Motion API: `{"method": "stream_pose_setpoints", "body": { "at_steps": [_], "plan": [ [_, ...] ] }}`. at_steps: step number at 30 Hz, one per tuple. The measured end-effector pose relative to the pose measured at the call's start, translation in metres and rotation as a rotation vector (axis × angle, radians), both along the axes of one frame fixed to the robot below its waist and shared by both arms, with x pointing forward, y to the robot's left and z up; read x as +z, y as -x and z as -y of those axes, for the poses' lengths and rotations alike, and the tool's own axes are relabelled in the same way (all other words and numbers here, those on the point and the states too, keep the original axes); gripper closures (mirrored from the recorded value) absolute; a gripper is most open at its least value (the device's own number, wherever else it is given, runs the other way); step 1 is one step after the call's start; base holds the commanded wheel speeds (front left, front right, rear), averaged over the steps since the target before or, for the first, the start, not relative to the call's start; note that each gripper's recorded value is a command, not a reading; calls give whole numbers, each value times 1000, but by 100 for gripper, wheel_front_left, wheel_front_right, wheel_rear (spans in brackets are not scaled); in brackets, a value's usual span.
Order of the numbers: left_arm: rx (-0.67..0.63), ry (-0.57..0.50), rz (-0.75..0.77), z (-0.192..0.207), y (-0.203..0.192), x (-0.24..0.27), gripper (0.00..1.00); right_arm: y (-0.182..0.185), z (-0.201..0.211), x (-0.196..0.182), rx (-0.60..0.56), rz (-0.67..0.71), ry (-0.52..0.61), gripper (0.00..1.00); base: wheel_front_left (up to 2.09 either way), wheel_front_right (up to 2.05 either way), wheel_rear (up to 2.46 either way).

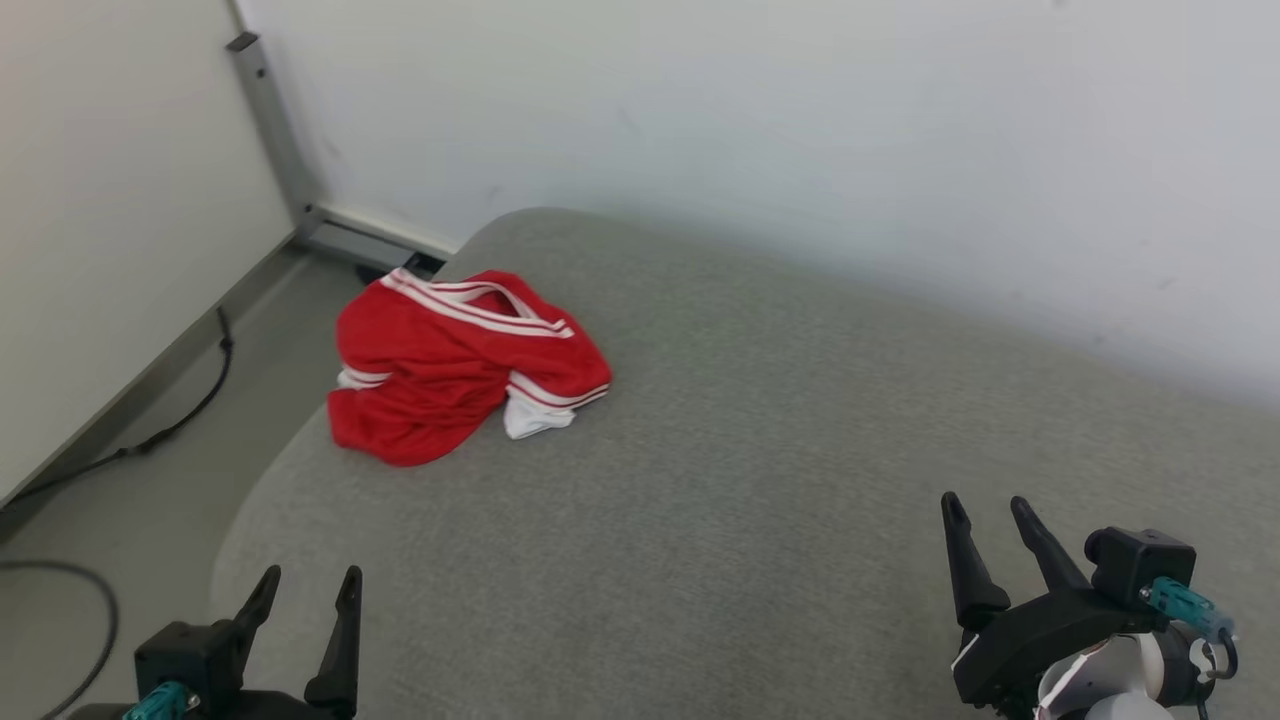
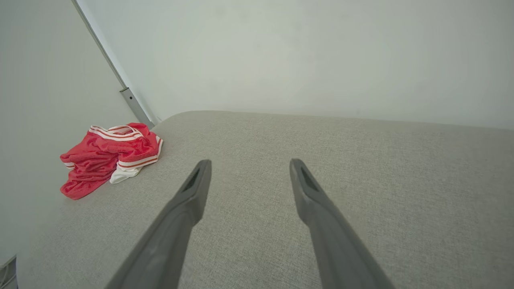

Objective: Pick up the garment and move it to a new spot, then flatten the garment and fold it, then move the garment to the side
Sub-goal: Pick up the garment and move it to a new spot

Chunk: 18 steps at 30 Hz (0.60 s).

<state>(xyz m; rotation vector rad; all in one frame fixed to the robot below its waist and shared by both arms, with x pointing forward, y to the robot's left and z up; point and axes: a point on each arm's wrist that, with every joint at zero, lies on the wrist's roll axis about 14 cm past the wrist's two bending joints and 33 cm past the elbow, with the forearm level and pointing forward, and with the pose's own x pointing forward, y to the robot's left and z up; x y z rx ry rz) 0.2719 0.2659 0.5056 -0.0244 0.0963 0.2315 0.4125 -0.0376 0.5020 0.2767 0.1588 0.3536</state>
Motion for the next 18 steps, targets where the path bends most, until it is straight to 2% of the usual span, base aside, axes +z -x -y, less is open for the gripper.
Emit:
{"method": "stream_pose_setpoints", "body": {
  "at_steps": [9,18],
  "plan": [
    [129,17,-22,-28,27,-5,0,-10,-51,-2,130,-6,7,0,0,0,0],
    [162,27,-42,-33,34,-10,0,-8,-65,-13,172,-35,19,0,0,0,0]
  ]
}}
